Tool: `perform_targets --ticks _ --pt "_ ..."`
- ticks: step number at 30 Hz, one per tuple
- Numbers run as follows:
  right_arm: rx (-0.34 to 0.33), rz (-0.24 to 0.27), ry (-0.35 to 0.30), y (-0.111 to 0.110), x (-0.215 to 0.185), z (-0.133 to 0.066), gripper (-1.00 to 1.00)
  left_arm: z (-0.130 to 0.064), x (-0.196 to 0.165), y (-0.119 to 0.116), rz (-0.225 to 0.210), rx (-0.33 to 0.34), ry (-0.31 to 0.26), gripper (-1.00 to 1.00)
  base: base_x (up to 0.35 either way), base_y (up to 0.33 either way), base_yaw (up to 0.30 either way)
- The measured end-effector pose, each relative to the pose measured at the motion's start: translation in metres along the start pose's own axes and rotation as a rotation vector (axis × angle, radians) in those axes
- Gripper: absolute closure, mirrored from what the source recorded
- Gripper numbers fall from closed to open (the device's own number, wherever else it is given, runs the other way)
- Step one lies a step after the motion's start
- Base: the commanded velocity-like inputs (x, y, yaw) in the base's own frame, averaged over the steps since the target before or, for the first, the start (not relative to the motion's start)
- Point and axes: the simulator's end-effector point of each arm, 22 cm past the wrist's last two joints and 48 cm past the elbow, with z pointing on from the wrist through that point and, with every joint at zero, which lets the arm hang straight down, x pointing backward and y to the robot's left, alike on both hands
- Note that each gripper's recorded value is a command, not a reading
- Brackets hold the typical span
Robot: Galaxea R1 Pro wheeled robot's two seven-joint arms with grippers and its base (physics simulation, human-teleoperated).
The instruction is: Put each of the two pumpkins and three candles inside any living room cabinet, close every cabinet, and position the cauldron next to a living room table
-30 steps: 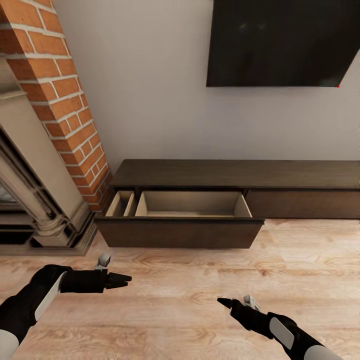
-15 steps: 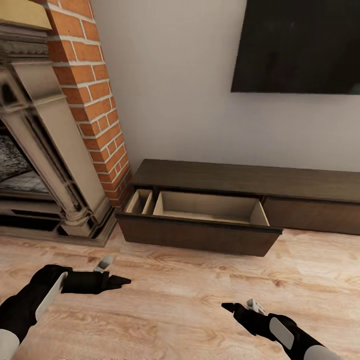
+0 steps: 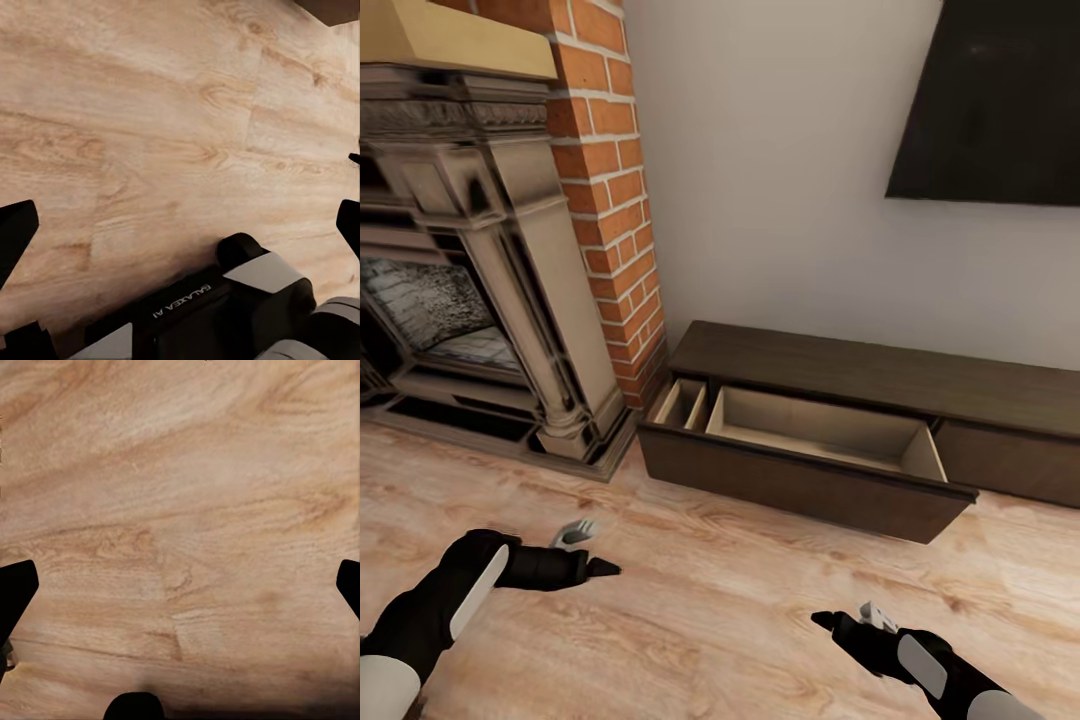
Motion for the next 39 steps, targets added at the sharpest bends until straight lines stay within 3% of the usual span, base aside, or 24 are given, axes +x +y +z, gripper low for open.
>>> perform_targets --ticks 5,8,12,20,39 --pt "0.01 -0.002 -0.007 -0.001 -0.002 -0.002 -1.0 0.002 -0.002 0.018 -0.001 -0.107 -0.003 -1.0 0.0 0.0 0.286" --pt "0.025 -0.002 -0.007 -0.005 -0.002 -0.001 -1.0 0.002 -0.002 0.024 0.0 -0.139 -0.004 -1.0 0.0 0.0 0.284" --pt "0.05 -0.005 -0.011 -0.011 -0.002 -0.001 -1.0 0.006 -0.001 0.024 -0.001 -0.152 -0.002 -1.0 0.0 0.0 0.282" --pt "0.094 -0.062 -0.006 -0.021 -0.001 -0.001 -1.0 0.013 0.0 0.019 0.0 -0.151 0.001 -1.0 0.0 0.0 0.282" --pt "0.108 -0.064 0.002 -0.027 0.002 0.001 -1.0 0.014 0.002 0.025 -0.002 -0.16 0.01 -1.0 0.0 0.0 0.282"
